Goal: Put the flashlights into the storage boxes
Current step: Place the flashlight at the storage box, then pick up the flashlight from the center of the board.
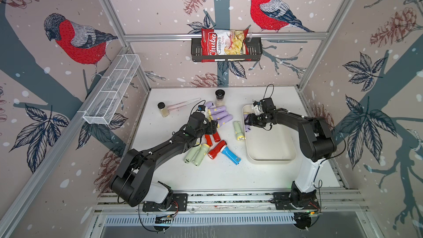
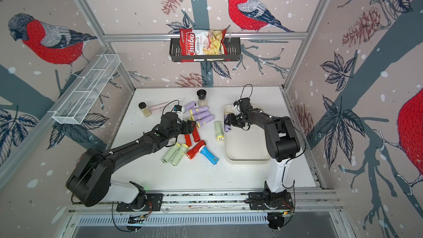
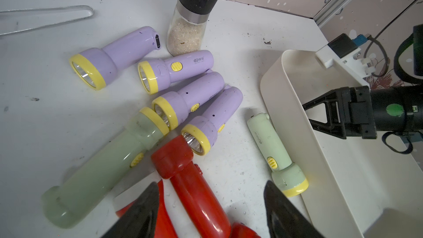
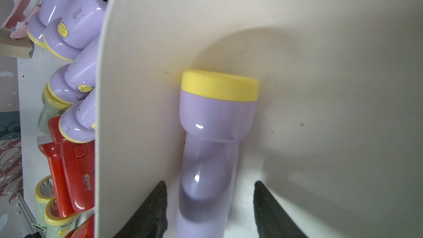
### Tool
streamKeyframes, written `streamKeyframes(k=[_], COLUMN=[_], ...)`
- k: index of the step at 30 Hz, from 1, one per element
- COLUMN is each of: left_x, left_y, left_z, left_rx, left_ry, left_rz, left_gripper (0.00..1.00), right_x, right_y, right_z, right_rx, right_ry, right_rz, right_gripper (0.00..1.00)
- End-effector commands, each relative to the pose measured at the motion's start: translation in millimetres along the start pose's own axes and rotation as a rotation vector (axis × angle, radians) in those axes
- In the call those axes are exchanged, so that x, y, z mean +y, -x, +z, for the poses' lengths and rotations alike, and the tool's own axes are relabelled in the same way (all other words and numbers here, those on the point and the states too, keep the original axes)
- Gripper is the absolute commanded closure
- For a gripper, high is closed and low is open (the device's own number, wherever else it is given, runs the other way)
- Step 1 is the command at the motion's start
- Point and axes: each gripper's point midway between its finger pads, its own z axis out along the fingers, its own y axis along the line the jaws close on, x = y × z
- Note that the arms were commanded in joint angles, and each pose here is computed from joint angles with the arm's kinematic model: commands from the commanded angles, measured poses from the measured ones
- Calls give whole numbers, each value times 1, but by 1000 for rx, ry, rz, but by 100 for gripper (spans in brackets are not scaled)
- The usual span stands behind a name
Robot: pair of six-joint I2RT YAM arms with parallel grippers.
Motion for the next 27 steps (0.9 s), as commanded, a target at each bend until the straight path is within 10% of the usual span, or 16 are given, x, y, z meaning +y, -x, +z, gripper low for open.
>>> streamKeyframes(k=[1, 18, 27], left_x=[2, 2, 13], left_y=[1, -19, -45], left_z=[-4, -48, -67], left_rx=[-8, -14, 32], left_ry=[7, -48, -36], left_rz=[1, -28, -77], left_gripper=[28, 28, 28], right_x=[2, 113, 148], right_y=[8, -38, -101], right_z=[-10, -75, -68], right_rx=[-31, -264, -170], right_ry=[-21, -119, -48], right_rz=[-1, -305, -424], right_gripper=[40, 39, 39])
